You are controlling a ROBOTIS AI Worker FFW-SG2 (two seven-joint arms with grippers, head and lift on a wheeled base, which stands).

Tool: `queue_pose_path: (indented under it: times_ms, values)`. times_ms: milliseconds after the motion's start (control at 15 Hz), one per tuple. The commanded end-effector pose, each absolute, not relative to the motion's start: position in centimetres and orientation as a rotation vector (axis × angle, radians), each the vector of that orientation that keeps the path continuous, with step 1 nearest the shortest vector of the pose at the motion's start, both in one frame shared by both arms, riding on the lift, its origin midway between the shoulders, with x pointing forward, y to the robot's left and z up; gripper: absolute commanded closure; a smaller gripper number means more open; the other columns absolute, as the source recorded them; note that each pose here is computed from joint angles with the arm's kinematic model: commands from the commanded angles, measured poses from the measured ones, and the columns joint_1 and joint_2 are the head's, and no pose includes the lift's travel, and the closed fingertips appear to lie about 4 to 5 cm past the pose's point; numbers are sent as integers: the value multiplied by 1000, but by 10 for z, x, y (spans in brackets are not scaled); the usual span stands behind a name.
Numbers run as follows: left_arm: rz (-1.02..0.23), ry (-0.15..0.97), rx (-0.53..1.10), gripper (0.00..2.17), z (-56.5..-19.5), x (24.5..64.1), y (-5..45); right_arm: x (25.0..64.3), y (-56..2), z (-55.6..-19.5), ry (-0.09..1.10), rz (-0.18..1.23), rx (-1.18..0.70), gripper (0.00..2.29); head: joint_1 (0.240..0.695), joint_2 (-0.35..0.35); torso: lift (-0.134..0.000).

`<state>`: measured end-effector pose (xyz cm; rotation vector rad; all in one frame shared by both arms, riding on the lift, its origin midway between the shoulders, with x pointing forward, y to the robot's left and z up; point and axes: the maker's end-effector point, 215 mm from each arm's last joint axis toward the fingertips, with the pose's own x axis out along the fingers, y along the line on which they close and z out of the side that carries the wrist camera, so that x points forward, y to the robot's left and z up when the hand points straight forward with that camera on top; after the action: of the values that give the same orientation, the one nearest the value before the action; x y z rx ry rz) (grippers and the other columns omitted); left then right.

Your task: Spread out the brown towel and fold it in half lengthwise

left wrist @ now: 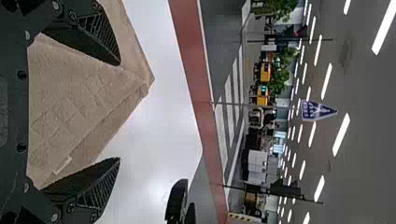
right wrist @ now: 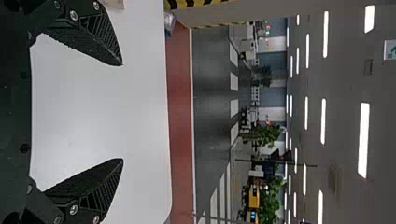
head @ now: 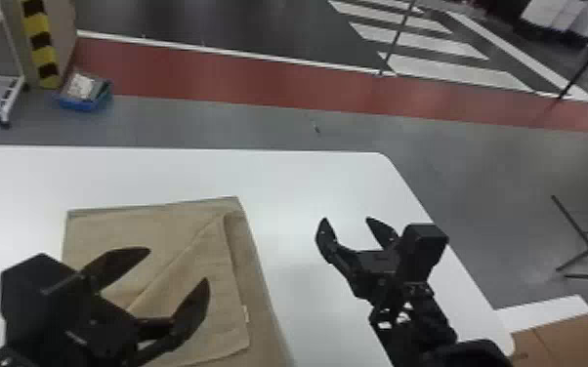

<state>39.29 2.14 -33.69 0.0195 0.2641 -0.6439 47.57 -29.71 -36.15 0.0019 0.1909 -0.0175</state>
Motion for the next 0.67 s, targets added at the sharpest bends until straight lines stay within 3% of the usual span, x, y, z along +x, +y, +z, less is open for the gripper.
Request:
queue_pose_path:
  times_ms: [0,133,267,600]
  values:
    - [-567,268,-1,60,-339,413,60,473,-249,-365,196,129,-54,167,695,-350,-125]
    - [-490,280,-23,63,-342,421,94,472,-216,-368,197,225,-173,164,695,-279,-125]
    - [-428,290,-46,63,-344,426,123,466,-195,-372,210,344,-243,164,695,-165,-125]
    - [-401,314,-56,66,-351,426,137,436,-151,-367,182,660,-554,167,695,-39,-125]
